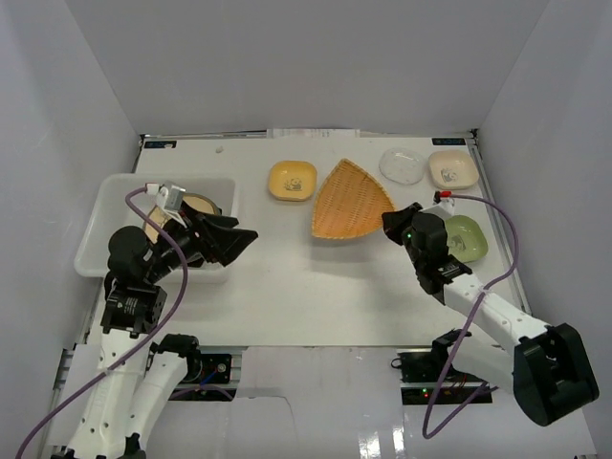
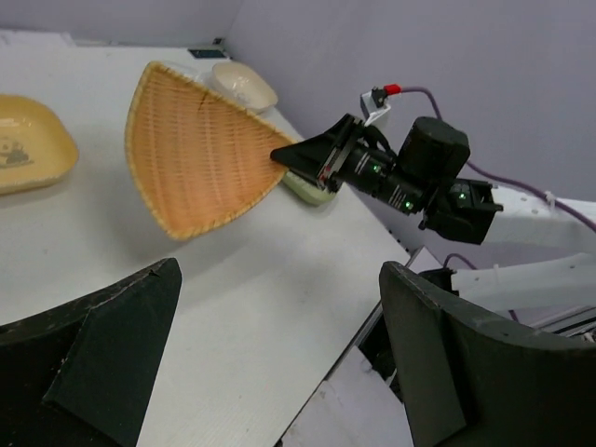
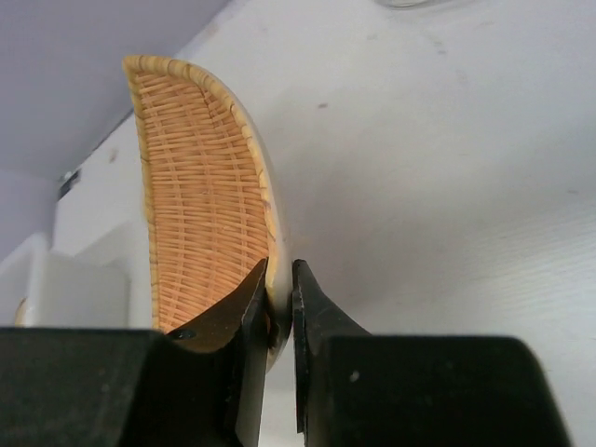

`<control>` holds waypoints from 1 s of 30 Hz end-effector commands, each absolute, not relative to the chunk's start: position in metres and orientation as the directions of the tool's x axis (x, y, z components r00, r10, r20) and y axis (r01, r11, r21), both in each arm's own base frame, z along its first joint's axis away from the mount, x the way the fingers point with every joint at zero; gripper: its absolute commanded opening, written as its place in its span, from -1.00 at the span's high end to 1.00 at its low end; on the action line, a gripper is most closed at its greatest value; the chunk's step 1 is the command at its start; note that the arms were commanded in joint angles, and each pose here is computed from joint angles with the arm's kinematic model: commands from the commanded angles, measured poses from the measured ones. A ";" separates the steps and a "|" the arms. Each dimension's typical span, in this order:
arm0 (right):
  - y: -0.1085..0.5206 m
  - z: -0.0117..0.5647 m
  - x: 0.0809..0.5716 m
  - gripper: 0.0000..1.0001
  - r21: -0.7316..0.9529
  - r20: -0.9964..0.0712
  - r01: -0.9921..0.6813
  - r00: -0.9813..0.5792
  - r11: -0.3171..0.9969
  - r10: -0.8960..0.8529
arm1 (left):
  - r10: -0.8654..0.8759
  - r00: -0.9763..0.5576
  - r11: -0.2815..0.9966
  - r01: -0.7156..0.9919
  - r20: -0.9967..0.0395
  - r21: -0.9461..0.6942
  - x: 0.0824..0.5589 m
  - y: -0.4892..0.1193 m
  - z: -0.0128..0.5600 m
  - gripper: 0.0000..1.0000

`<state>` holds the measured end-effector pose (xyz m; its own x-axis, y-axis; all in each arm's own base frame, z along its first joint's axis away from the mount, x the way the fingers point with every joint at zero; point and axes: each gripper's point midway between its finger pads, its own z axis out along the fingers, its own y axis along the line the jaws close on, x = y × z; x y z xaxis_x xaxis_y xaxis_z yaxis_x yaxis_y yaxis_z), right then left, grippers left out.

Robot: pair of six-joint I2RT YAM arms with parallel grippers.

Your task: Place the plates into the plastic bin on the countertop

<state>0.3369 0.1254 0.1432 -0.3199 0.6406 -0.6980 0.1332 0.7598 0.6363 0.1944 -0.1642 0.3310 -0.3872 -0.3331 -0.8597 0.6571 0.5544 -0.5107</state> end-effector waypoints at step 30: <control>0.583 0.223 0.333 0.81 0.639 -0.732 -0.472 -0.616 0.608 0.290 | -0.482 -0.200 0.654 0.566 -0.853 -0.502 0.201 -0.135 0.416 -0.96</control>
